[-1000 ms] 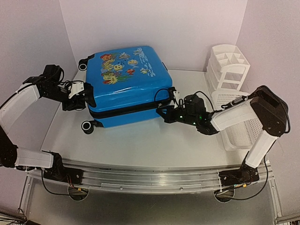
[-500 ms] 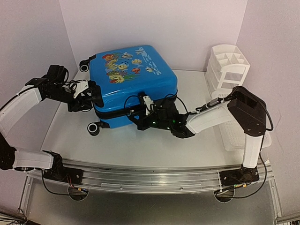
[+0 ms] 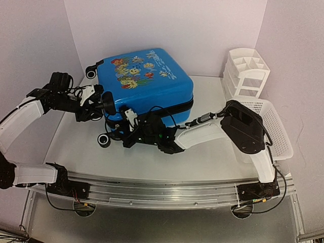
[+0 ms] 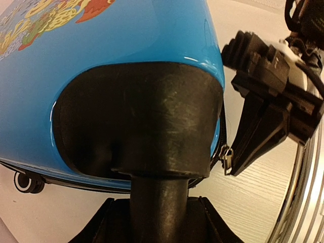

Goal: Open, take out, and arrange the luggage

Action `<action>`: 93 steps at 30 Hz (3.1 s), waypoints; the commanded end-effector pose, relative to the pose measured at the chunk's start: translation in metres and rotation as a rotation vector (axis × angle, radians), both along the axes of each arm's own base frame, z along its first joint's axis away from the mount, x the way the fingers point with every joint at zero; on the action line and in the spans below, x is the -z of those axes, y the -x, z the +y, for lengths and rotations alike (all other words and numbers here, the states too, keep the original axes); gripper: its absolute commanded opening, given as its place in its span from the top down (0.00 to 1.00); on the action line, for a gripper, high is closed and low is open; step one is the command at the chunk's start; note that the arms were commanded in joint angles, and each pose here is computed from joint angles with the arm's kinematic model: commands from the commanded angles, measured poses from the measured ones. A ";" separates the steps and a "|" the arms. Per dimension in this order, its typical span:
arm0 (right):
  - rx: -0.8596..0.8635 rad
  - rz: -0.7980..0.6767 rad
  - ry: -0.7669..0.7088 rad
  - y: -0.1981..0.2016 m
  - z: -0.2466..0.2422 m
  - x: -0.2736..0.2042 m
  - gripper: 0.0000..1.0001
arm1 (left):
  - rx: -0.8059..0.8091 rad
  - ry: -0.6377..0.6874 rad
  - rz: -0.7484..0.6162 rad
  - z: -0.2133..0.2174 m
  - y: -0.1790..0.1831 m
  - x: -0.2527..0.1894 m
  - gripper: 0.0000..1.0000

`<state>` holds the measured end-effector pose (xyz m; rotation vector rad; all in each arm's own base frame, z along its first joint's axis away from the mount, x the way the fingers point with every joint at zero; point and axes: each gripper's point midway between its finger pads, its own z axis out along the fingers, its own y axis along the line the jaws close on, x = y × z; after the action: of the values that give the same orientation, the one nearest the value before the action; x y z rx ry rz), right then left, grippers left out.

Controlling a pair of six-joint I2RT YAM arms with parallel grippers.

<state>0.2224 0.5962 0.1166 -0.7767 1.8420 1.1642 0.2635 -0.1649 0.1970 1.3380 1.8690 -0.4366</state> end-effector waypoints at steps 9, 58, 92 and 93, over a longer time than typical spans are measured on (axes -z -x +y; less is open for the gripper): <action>0.019 -0.090 -0.239 0.009 0.051 -0.067 1.00 | 0.081 0.244 -0.135 -0.029 0.011 -0.058 1.00; 0.657 -0.052 0.329 0.007 -0.238 -0.106 0.35 | 0.212 0.211 -0.135 -0.095 0.032 -0.097 0.00; 1.153 0.597 0.582 -0.137 -0.456 -0.046 0.26 | 0.101 -0.263 0.013 -0.001 -0.216 -0.009 0.36; 1.156 0.609 0.581 -0.138 -0.455 -0.043 0.26 | 0.103 -0.256 0.026 -0.003 -0.214 -0.007 0.43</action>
<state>0.3528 0.1332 0.1599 0.4423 2.5432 0.0167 0.4875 -0.1529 0.1973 1.5914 1.9524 -0.2236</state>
